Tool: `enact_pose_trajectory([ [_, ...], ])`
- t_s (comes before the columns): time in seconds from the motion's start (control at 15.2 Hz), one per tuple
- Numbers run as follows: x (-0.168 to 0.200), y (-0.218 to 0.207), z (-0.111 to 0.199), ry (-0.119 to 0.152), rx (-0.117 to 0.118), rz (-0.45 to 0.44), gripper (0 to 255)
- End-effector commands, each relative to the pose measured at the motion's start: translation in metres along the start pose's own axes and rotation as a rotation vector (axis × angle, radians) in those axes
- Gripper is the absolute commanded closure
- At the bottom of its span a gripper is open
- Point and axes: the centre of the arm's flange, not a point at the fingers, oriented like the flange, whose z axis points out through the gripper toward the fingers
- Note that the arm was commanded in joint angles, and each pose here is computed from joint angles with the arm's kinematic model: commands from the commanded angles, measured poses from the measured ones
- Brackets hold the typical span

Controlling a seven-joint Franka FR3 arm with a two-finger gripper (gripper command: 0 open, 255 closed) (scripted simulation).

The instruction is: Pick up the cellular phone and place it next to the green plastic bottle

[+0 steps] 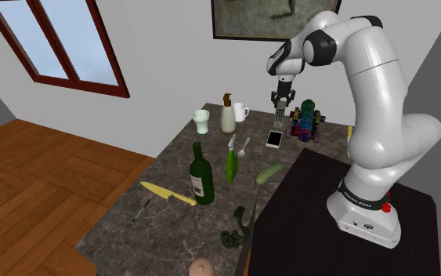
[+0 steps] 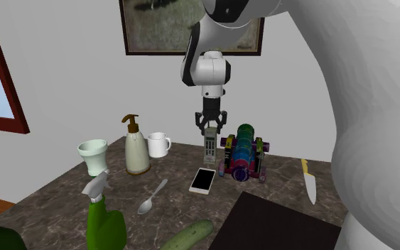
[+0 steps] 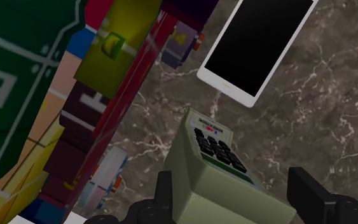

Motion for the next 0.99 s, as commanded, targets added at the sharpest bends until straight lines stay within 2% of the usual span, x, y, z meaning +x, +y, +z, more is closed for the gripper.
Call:
enact_pose_trajectory([
  [0.0, -0.001, 0.000, -0.011, 0.001, 0.000, 0.000, 255],
  [0.92, -0.007, -0.003, -0.084, 0.001, 0.000, 0.000, 255],
])
